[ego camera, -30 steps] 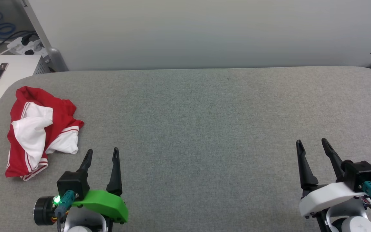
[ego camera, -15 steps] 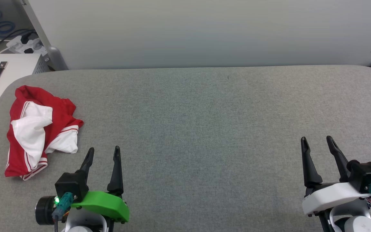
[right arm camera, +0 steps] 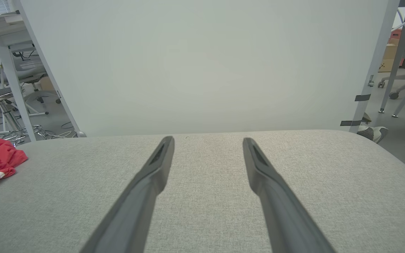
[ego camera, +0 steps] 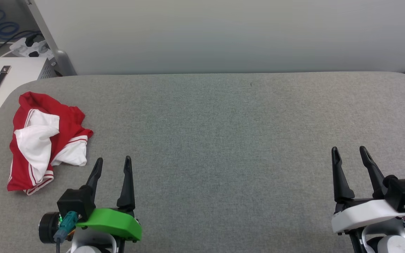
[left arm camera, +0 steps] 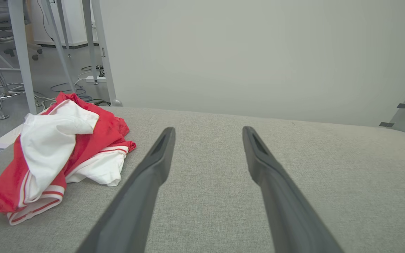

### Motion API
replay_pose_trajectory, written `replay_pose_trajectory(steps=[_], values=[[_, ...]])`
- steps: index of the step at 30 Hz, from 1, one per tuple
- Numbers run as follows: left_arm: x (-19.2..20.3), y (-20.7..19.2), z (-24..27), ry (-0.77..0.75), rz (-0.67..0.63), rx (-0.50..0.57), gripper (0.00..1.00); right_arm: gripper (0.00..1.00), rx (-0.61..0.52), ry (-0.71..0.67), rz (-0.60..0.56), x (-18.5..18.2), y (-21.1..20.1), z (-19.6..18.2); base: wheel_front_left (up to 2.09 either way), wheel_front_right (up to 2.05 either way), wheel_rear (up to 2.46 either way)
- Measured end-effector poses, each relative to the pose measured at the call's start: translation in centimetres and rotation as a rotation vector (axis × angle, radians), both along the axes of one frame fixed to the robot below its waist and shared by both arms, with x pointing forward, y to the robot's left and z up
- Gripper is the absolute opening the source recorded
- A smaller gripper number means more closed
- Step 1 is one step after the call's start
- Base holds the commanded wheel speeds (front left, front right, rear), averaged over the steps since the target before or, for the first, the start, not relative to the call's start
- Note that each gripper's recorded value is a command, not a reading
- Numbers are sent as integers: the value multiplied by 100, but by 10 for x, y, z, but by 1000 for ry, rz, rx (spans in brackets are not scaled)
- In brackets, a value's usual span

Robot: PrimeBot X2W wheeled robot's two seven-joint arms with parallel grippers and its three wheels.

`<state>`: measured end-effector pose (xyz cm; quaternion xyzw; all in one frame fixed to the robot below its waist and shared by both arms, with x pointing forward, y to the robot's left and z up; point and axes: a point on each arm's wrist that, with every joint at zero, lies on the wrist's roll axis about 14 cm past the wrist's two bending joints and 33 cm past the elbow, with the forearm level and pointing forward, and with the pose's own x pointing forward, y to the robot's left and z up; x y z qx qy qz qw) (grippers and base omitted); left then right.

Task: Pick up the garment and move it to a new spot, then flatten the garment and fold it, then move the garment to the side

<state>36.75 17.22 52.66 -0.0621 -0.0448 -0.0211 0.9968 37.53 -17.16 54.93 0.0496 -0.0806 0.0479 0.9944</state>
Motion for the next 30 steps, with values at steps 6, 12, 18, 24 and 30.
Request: replay_pose_trajectory(steps=[6,12,18,24,30], values=[[-1,-3,-4,6,-15,-13,100,100,4,-2,3,0,1,-1,0,0,0],[-2,-9,-19,46,-33,-11,100,100,5,25,-2,0,0,-12,0,0,0],[-3,-10,-24,54,-35,-12,100,100,7,35,-6,-1,-1,-18,0,0,0],[-3,-12,-21,37,-41,-12,100,100,9,45,-5,-2,-1,-23,0,0,0],[-4,-13,-18,23,-47,-13,100,100,12,45,-6,-2,-1,-25,0,0,0]])
